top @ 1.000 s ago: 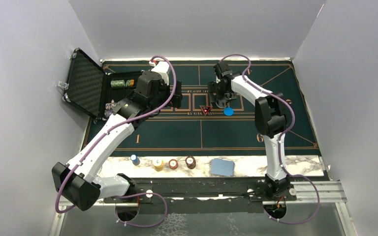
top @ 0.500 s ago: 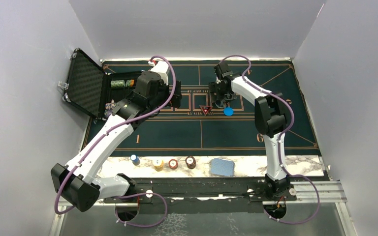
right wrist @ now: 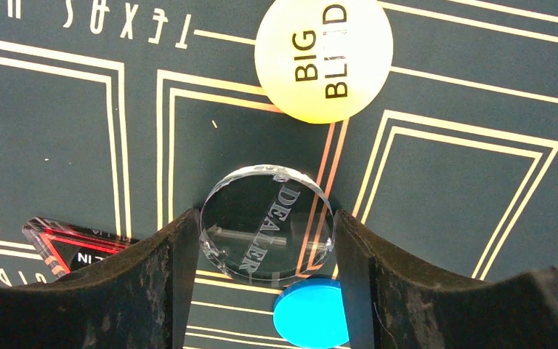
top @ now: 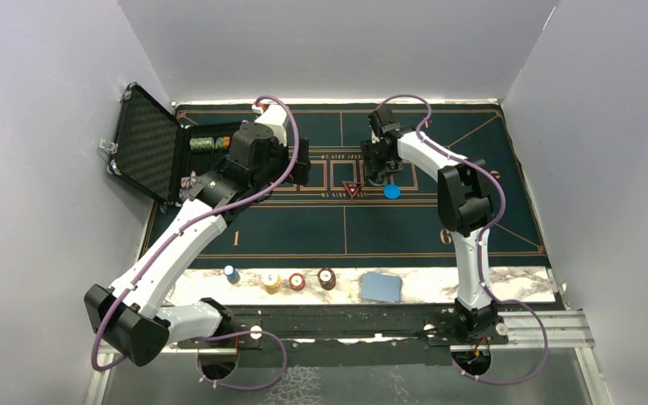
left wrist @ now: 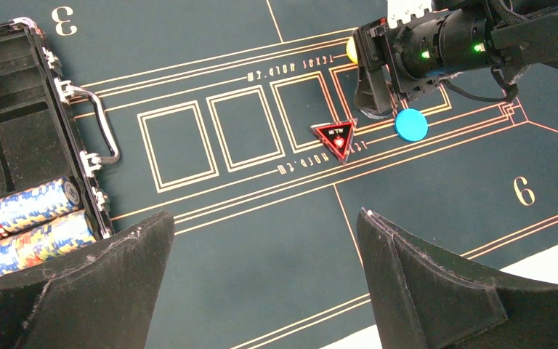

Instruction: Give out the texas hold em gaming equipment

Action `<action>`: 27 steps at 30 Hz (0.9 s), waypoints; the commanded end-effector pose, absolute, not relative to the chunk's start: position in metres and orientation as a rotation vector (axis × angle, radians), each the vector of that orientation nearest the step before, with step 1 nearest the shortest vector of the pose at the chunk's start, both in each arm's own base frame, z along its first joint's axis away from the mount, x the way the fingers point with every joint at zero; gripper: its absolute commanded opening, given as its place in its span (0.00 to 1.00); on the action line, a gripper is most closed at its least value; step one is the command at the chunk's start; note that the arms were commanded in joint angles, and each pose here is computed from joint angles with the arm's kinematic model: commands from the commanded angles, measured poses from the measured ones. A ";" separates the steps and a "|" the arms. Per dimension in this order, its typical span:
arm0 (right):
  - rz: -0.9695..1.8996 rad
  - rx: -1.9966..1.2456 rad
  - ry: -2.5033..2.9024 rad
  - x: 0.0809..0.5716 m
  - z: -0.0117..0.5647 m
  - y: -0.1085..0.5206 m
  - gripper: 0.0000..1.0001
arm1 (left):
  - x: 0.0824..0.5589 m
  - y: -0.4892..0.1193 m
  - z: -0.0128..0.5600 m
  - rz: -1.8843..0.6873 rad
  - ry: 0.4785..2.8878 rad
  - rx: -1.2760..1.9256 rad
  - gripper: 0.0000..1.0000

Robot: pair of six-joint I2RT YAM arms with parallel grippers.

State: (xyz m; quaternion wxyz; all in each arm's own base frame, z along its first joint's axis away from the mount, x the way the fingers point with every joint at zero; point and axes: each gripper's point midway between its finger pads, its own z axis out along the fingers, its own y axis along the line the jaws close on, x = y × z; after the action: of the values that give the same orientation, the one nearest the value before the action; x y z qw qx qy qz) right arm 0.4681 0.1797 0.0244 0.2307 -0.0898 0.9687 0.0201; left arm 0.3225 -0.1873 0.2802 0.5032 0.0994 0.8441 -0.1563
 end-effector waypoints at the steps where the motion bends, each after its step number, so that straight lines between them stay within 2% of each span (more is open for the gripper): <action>1: 0.048 -0.259 2.672 0.469 0.037 0.172 0.53 | 0.321 -0.184 0.305 -0.391 1.975 0.206 0.99; 8: 0.101 -0.236 2.583 0.461 0.090 0.172 0.52 | 0.319 -0.184 0.308 -0.409 1.974 0.192 0.99; 15: 0.036 -0.230 2.586 0.401 0.100 0.139 0.55 | 0.315 -0.185 0.310 -0.429 1.969 0.183 0.99; 18: 0.034 -0.244 2.588 0.386 0.098 0.132 0.56 | 0.312 -0.186 0.305 -0.445 1.981 0.180 0.99; 20: -0.043 -0.128 2.653 0.372 0.092 0.114 0.57 | 0.311 -0.187 0.301 -0.456 1.992 0.174 0.99; 25: 0.025 0.181 2.722 0.336 0.062 0.055 0.58 | 0.310 -0.189 0.301 -0.469 1.997 0.171 0.99; 27: -0.037 0.183 2.726 0.330 0.054 0.045 0.61 | 0.310 -0.190 0.302 -0.474 1.996 0.168 0.99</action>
State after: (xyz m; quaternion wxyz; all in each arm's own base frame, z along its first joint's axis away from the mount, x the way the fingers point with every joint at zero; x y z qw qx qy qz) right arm 0.3425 0.0639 0.0544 0.1916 0.0289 0.9810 -0.0053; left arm 0.3148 -0.1862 0.2931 0.5104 0.0728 0.8379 -0.1794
